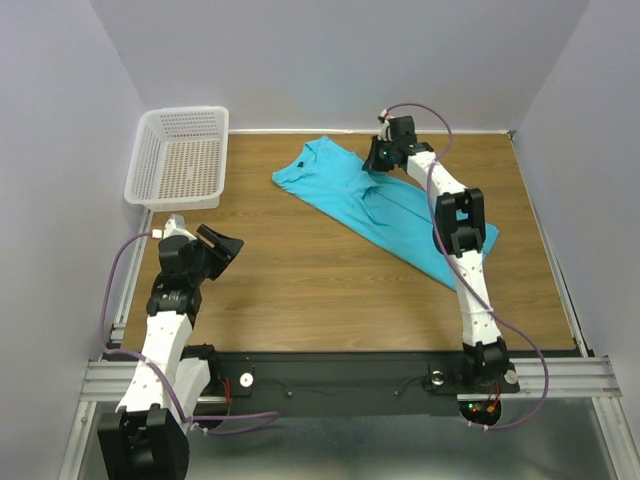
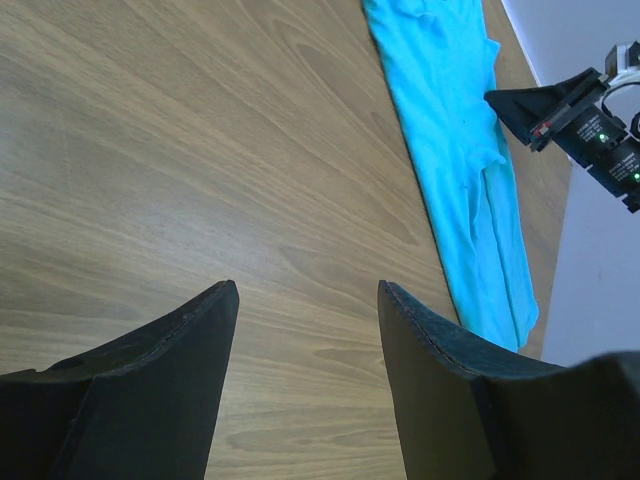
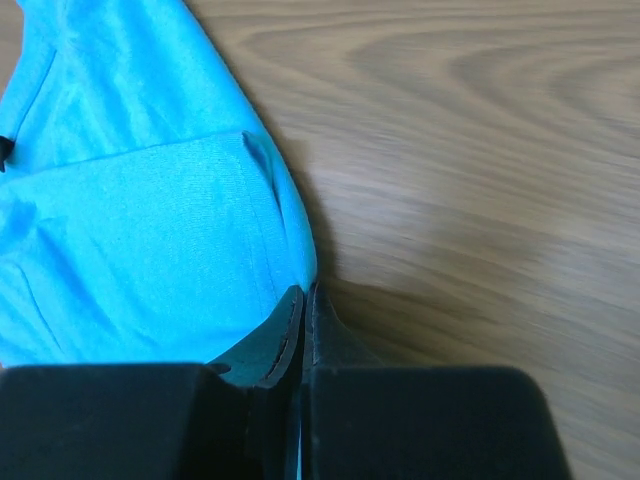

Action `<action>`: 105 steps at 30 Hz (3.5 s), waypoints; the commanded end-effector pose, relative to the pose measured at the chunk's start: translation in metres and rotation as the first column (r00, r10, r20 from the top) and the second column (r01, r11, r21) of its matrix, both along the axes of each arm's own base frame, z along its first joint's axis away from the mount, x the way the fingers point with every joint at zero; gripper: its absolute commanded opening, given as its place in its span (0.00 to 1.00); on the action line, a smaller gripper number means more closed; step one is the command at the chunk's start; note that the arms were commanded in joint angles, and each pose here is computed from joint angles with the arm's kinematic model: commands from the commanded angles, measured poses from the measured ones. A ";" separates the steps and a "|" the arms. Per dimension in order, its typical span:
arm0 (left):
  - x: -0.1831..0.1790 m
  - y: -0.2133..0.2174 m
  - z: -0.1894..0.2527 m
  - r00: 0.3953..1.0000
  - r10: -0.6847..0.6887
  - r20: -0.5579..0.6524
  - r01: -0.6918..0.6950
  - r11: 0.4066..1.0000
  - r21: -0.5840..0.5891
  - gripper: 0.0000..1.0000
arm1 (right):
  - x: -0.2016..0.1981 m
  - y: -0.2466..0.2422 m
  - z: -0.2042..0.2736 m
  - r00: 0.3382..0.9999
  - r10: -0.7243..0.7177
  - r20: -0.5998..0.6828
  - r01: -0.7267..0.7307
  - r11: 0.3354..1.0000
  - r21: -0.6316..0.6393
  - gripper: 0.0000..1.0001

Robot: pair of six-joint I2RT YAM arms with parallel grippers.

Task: Fold and stack the t-shirts
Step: Fold the tshirt

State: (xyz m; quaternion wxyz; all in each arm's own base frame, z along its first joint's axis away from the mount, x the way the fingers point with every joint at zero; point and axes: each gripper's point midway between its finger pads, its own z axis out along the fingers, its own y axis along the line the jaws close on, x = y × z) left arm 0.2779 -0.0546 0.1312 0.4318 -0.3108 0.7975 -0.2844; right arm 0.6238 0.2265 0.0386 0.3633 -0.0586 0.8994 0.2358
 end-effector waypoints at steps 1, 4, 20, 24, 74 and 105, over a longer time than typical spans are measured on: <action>0.005 -0.004 0.007 0.998 -0.022 0.050 0.023 1.000 -0.018 0.68 | 0.012 -0.049 0.021 0.985 -0.170 0.034 0.172 0.984 -0.057 0.01; 0.005 -0.007 0.006 0.998 -0.037 0.057 0.038 0.999 -0.025 0.68 | 0.010 -0.075 0.025 0.972 -0.233 0.032 0.235 0.969 -0.075 0.01; 0.004 -0.104 0.003 0.926 -0.365 0.099 0.374 0.923 -0.095 0.68 | -0.018 -0.153 0.155 0.946 -0.204 0.252 0.232 0.969 -0.089 0.76; 0.002 -0.162 0.003 0.889 -0.449 0.089 0.457 0.875 -0.160 0.68 | -0.062 -0.164 0.172 0.951 -0.012 0.310 0.082 0.973 -0.214 1.00; 0.052 -0.389 -0.125 0.889 -0.317 -0.332 0.200 0.918 -0.341 0.14 | -0.241 -0.238 0.164 0.955 -0.037 0.296 0.062 0.995 -0.074 1.00; 0.002 -0.197 -0.126 0.740 -0.495 -0.456 0.488 0.861 -0.143 0.11 | -0.261 -0.196 0.151 0.934 0.223 0.278 -0.243 0.969 0.039 1.00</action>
